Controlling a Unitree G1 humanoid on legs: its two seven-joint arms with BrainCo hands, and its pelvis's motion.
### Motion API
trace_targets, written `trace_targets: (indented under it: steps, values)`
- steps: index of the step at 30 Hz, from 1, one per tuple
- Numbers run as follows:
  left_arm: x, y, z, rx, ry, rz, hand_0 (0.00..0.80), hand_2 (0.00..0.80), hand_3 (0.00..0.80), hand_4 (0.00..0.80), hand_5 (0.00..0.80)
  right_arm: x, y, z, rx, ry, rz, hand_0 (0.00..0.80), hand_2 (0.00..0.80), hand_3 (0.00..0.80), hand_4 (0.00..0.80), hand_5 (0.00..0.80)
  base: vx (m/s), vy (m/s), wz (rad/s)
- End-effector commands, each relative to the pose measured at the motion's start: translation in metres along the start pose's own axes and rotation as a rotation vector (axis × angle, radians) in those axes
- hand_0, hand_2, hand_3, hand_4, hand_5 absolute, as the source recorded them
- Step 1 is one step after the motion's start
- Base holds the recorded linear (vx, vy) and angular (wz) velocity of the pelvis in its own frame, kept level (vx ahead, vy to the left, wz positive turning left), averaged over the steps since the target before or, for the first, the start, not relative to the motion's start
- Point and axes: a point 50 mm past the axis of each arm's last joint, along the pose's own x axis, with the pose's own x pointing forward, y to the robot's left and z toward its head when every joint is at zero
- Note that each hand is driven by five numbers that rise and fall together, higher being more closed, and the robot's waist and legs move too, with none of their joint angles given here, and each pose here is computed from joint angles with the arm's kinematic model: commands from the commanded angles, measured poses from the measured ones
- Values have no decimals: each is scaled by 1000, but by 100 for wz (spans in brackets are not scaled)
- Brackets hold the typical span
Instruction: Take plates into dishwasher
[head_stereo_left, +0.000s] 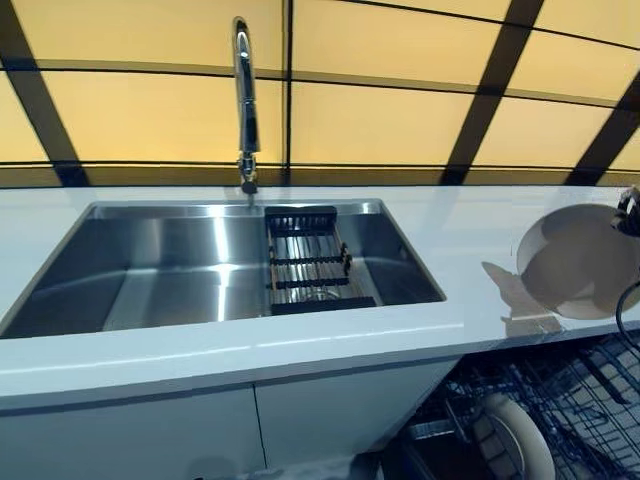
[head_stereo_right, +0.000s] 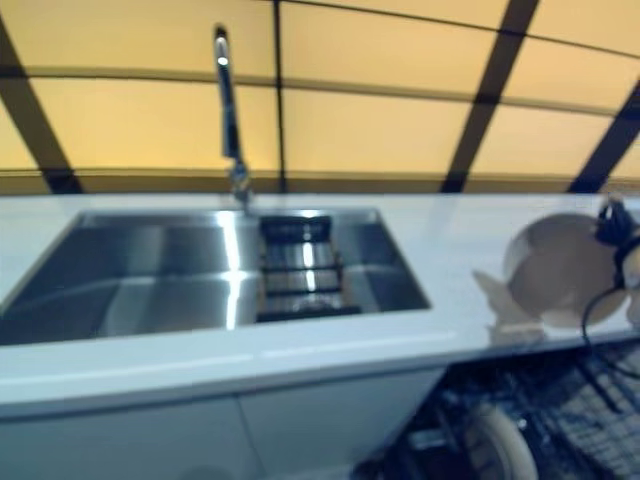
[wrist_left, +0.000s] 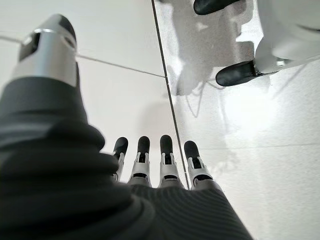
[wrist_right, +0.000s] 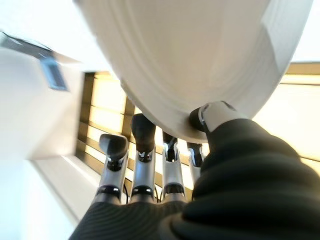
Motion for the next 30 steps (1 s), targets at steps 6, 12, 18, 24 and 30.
trace_targets:
  steps: [6, 12, 18, 24, 30]
  values:
    - [4, 15, 9, 10, -14, 47, 0, 0, 0, 0, 0, -11, -16, -31, -12, 53, -105, 800, 800, 800, 800, 800, 5, -9, -13]
    - [4, 14, 11, 1, -25, 46, 0, 0, 0, 0, 0, -22, 8, -42, -12, 69, -52, 800, 800, 800, 800, 800, 8, -11, -4]
    - [4, 15, 12, -4, -29, 50, 0, 0, 0, 0, 0, -30, 28, -43, -9, 64, -11, 800, 800, 800, 800, 800, 2, -14, -3]
    - [4, 15, 13, -6, -34, 53, 0, 0, 0, 0, 0, -36, 49, -38, -10, 49, 32, 800, 800, 800, 800, 800, -1, -3, -1]
    - [4, 13, 14, -5, -43, 47, 0, 0, 0, 0, 0, -42, 73, -26, -6, 28, 69, 800, 800, 800, 800, 800, 0, 0, 0]
